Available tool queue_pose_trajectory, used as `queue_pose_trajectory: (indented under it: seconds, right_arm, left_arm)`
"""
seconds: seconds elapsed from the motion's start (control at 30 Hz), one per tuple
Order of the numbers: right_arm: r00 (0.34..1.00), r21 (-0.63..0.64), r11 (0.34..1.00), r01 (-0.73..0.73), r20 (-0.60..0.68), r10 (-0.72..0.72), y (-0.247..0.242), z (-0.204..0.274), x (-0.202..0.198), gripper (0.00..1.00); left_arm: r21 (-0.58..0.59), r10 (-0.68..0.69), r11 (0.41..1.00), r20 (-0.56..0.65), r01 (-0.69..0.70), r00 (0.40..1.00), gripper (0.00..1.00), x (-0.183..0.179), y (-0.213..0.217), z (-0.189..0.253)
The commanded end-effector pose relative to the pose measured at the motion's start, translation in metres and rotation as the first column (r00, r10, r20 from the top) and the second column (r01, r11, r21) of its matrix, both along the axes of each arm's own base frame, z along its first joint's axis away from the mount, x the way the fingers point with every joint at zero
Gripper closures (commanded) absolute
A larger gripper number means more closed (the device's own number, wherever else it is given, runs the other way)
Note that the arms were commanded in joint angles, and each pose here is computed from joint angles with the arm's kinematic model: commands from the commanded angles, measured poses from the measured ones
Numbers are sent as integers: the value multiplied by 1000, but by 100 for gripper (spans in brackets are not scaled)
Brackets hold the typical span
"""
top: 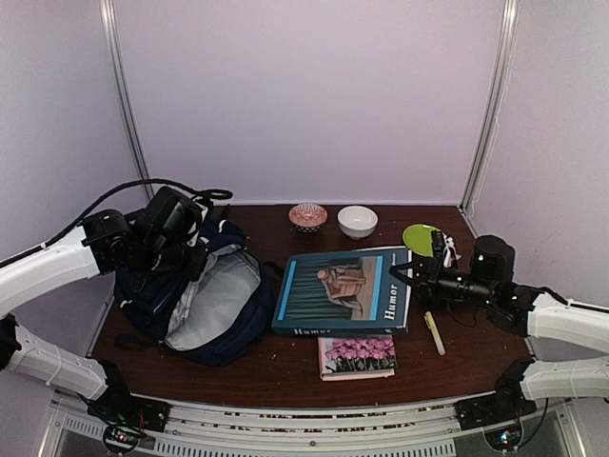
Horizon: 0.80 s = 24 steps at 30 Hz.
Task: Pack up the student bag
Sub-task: Pick up the book from the center of the board, then place the book in the student bag.
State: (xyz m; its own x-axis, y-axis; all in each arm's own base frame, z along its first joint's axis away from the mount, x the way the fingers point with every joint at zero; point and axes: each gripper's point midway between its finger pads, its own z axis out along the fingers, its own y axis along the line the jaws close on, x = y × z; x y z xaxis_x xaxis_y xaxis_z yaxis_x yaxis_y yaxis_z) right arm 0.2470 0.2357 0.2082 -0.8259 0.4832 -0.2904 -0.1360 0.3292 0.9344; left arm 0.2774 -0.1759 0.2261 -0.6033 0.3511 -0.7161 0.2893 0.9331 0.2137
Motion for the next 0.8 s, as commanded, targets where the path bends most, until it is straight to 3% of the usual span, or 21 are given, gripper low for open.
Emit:
queue_pose_trajectory:
  seconds: [0.0, 0.27, 0.5, 0.77]
  right_arm:
    - [999, 25, 1000, 2, 40, -3, 13, 29, -10, 87]
    - [998, 169, 986, -18, 61, 7, 52, 60, -7, 87]
    - [997, 203, 978, -39, 77, 24, 88, 83, 0, 88]
    - [999, 229, 973, 16, 26, -22, 106, 69, 13, 89]
  left_arm:
    - [-60, 53, 997, 59, -49, 997, 100, 13, -1, 17]
    - [-138, 38, 990, 69, -28, 997, 100, 12, -11, 38]
    - [-189, 6, 982, 82, 10, 997, 100, 11, -19, 63]
    - [-249, -10, 968, 90, 32, 996, 100, 10, -28, 79]
